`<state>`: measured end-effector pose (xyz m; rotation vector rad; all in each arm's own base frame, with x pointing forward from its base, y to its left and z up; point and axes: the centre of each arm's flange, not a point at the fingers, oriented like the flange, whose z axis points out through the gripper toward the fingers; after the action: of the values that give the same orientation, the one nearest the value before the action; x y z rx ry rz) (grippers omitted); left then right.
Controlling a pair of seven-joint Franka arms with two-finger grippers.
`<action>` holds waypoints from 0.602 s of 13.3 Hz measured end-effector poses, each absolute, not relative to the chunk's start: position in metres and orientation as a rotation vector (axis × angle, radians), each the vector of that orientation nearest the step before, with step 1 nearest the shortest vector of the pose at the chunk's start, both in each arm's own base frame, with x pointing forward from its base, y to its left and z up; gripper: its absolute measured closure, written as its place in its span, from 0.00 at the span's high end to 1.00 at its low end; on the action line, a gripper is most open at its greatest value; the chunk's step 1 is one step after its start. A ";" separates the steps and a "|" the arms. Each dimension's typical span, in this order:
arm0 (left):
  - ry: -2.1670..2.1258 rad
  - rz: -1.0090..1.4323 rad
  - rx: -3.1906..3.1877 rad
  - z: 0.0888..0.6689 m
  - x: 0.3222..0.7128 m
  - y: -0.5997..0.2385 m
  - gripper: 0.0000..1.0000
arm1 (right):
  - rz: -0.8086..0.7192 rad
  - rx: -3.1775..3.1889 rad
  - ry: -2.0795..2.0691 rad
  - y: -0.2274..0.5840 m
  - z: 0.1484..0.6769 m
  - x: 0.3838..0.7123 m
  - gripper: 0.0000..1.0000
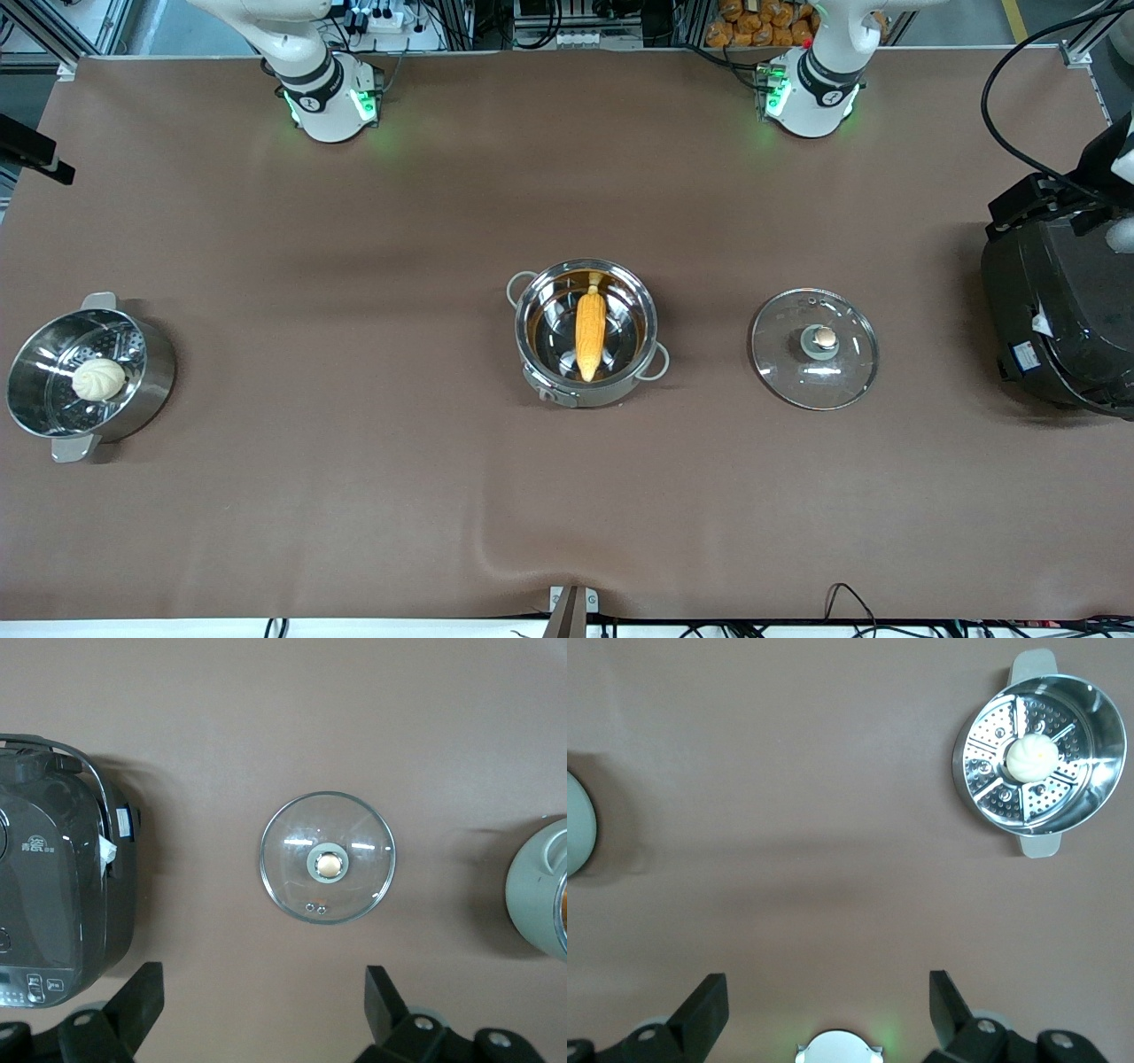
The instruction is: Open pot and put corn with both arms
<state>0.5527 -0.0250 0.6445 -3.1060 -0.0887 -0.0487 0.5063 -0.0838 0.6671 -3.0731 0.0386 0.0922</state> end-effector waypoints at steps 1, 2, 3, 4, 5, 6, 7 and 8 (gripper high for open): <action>-0.073 -0.051 -3.107 0.645 0.552 -0.030 1.00 | 0.054 -3.079 0.028 -0.081 0.669 0.510 1.00; -0.054 -0.053 -3.107 0.646 0.552 -0.036 1.00 | 0.035 -3.083 0.012 -0.077 0.670 0.512 1.00; -0.037 -0.056 -3.108 0.646 0.552 -0.042 1.00 | 0.029 -3.090 -0.014 -0.071 0.671 0.513 1.00; -0.029 -0.058 -3.108 0.647 0.551 -0.045 1.00 | 0.031 -3.104 -0.054 -0.061 0.671 0.514 1.00; -0.026 -0.059 -3.108 0.647 0.551 -0.046 1.00 | 0.034 -3.116 -0.109 -0.053 0.671 0.515 1.00; -0.027 -0.059 -3.108 0.647 0.551 -0.046 1.00 | 0.034 -3.120 -0.155 -0.050 0.671 0.516 1.00; -0.027 -0.060 -3.108 0.647 0.551 -0.046 1.00 | 0.034 -3.120 -0.174 -0.050 0.671 0.516 1.00; -0.025 -0.060 -3.108 0.647 0.551 -0.047 1.00 | 0.033 -3.120 -0.177 -0.052 0.671 0.516 1.00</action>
<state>0.5513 -0.0466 0.6475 -3.1083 -0.0253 -0.0600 0.5156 -0.0525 0.6709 -3.1203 -0.1773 0.0328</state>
